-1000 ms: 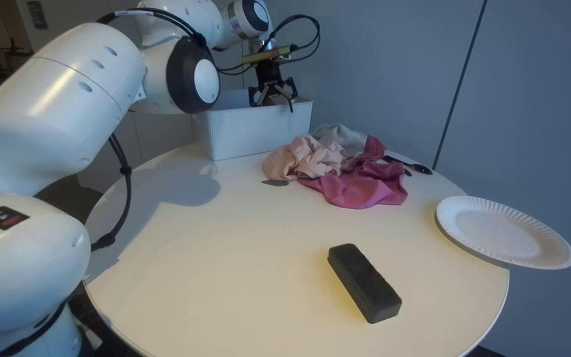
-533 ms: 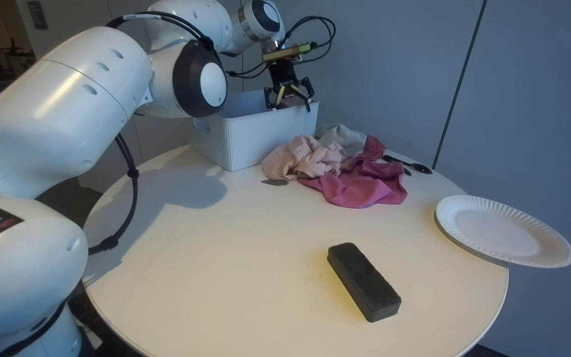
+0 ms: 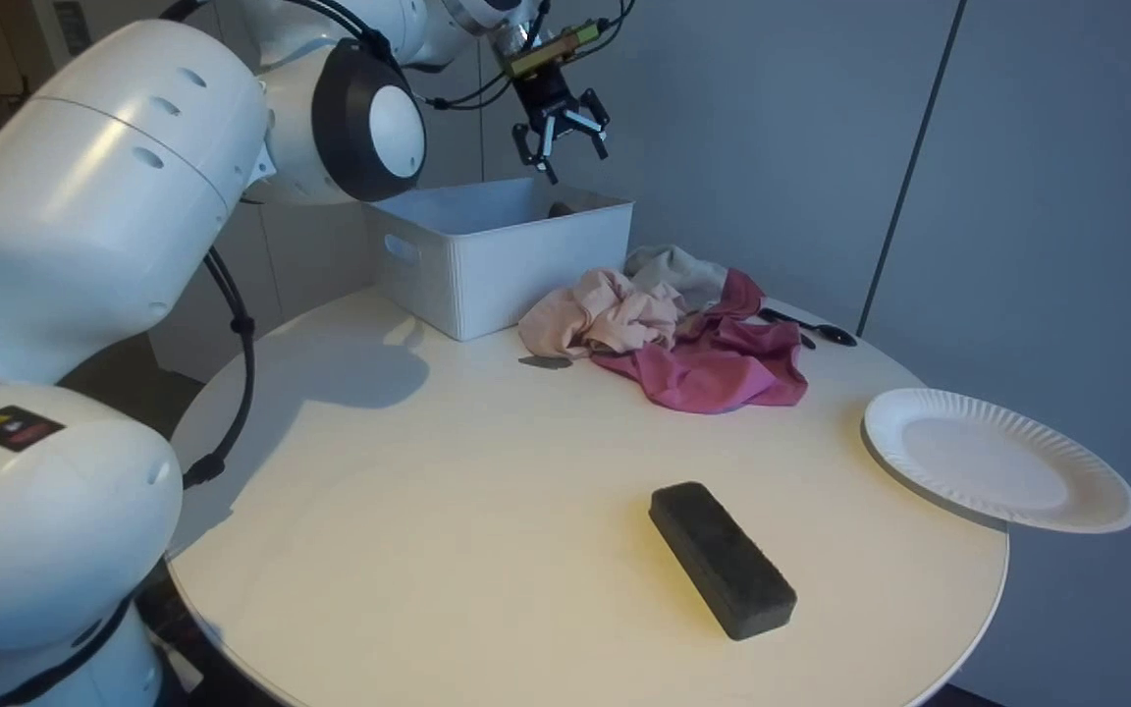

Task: Remove the peach shirt and the moose toy from the basket

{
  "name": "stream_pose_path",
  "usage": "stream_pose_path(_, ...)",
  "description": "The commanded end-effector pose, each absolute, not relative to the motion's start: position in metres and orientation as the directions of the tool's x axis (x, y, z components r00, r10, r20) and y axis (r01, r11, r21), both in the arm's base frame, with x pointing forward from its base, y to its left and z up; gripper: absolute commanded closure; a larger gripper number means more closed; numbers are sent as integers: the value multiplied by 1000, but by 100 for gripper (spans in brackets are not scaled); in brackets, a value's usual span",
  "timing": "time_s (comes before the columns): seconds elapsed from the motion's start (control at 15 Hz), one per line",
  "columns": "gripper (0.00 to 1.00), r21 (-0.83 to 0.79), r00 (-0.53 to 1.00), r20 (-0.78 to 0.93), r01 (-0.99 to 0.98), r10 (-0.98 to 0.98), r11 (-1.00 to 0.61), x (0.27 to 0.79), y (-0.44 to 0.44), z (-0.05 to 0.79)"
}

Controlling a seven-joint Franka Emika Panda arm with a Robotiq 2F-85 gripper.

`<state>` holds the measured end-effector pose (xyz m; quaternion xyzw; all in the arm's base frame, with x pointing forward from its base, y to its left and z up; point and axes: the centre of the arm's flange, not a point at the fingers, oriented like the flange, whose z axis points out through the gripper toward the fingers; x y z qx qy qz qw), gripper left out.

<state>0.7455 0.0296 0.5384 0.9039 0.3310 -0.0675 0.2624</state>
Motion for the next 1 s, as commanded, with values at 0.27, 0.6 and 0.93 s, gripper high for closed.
stream_pose_path(0.27,0,97,550,-335,827,765,-553,735,11,505)
stream_pose_path(0.6,0,-147,359,-401,883,843,-447,726,-1,471)
stream_pose_path(0.93,32,-246,291,-416,876,861,-415,721,-2,447)
